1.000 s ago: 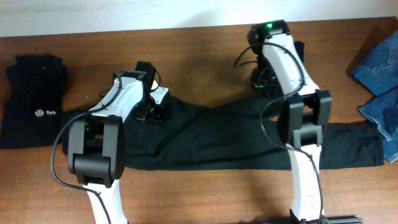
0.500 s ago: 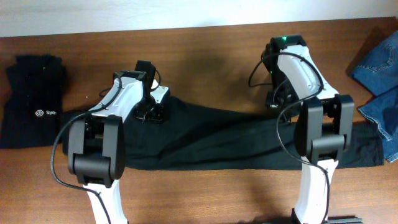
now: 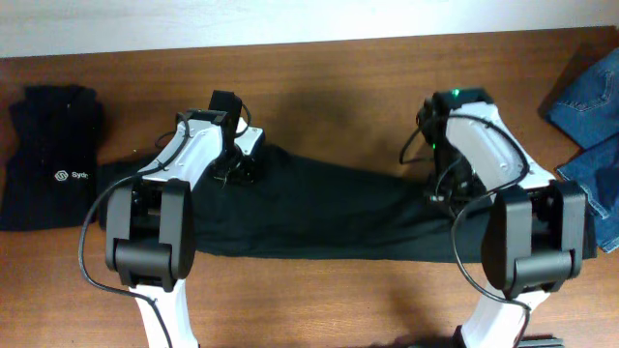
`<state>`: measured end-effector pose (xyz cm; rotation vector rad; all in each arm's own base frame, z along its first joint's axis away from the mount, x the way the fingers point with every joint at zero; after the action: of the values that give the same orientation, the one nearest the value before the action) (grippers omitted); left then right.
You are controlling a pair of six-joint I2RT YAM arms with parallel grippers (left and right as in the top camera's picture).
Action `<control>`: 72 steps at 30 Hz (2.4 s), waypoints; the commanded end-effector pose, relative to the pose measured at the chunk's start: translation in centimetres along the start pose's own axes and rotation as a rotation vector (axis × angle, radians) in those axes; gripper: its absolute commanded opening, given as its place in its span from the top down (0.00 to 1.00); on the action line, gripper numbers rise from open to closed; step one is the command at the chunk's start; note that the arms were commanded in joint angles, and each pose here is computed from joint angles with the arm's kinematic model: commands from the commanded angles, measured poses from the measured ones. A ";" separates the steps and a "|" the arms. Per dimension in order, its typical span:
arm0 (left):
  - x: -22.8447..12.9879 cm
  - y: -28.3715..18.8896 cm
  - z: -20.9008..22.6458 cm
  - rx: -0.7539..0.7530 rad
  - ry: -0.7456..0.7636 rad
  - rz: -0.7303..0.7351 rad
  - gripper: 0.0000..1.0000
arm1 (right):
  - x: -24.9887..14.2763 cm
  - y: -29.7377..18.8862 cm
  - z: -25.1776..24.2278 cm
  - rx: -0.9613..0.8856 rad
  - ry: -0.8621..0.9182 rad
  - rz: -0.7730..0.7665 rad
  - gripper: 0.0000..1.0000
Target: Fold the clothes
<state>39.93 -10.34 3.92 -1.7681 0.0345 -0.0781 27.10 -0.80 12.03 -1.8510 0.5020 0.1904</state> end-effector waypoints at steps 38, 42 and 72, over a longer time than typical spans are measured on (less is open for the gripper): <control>0.3 1.4 1.2 0.035 -0.018 -0.005 0.99 | 9.6 -4.3 0.7 -0.119 0.029 -0.522 0.24; 0.3 1.4 1.2 0.035 -0.018 -0.006 0.99 | 10.3 -2.7 1.2 -0.151 -0.031 -0.473 0.24; 0.3 1.4 1.2 0.035 -0.018 -0.006 0.99 | 10.1 2.0 -3.8 -0.238 0.065 -0.255 0.96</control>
<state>40.38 -10.36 3.95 -1.7716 0.0176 -0.0959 35.02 -6.51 7.67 -2.1194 0.2348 0.0705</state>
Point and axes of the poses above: each gripper's point midway between its finger pads, its own y axis out along the fingers, its own z axis along the line the jaws close on, x = y × z, the point moved 4 cm from there along -y, back along the fingers, and after that the axes turned 15 degrees about -y, right-handed, at the moved point
